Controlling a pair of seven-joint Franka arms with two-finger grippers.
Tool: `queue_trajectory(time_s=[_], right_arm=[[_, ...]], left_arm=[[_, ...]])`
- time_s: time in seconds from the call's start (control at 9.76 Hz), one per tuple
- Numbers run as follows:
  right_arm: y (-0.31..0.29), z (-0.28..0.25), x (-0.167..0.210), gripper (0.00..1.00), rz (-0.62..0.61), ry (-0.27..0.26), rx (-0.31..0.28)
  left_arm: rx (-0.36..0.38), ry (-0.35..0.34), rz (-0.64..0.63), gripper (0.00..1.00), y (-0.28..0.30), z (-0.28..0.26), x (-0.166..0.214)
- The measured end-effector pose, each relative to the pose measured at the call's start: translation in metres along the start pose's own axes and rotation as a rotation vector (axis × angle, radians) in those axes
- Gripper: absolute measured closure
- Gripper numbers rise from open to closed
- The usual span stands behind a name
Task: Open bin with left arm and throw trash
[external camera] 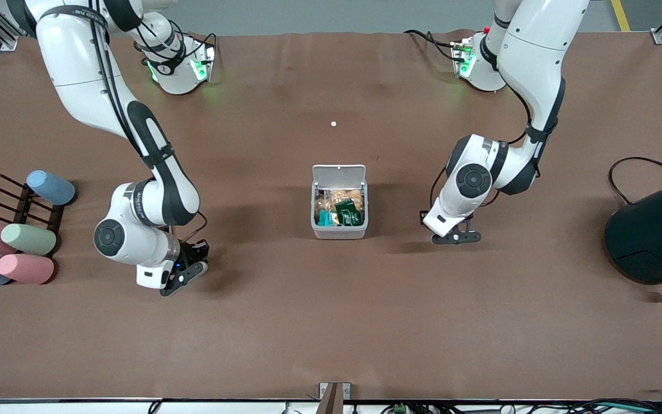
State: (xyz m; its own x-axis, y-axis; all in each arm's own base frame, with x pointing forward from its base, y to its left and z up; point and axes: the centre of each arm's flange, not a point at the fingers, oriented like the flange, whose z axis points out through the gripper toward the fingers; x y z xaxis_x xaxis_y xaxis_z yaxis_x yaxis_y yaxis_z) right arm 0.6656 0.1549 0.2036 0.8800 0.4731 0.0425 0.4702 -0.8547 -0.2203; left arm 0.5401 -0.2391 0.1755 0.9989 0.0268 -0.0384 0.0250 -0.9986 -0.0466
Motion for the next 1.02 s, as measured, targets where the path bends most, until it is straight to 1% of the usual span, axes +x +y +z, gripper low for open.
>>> queue_trajectory(time_s=[0.2,0.31,0.41,0.51,0.61,0.72,0.82,1.02], right_arm=[[-0.047,-0.007,0.023,0.95,0.204,0.025,0.064],[-0.073,-0.006,0.031,0.95,0.308,0.023,0.092],[-0.099,-0.006,0.037,0.95,0.396,0.016,0.118],[-0.123,-0.007,0.041,0.95,0.473,0.01,0.138],[-0.151,-0.01,0.045,0.95,0.535,0.003,0.148],[-0.183,-0.015,0.05,0.95,0.577,0.003,0.152],[-0.211,-0.026,0.053,0.95,0.607,0.012,0.157],[-0.25,-0.048,0.051,0.95,0.665,-0.005,0.162]], left_arm=[[-0.001,0.001,0.0,0.47,0.003,-0.013,0.006],[0.013,-0.029,0.005,0.47,0.011,-0.033,0.014],[0.028,-0.058,0.01,0.47,0.021,-0.067,0.027],[0.036,-0.072,0.013,0.47,0.03,-0.107,0.04],[0.023,-0.08,0.006,0.47,0.037,-0.142,0.049],[-0.003,-0.081,-0.001,0.47,0.044,-0.163,0.054],[-0.02,-0.079,-0.003,0.47,0.05,-0.17,0.056],[-0.023,-0.085,0.004,0.47,0.059,-0.162,0.059]])
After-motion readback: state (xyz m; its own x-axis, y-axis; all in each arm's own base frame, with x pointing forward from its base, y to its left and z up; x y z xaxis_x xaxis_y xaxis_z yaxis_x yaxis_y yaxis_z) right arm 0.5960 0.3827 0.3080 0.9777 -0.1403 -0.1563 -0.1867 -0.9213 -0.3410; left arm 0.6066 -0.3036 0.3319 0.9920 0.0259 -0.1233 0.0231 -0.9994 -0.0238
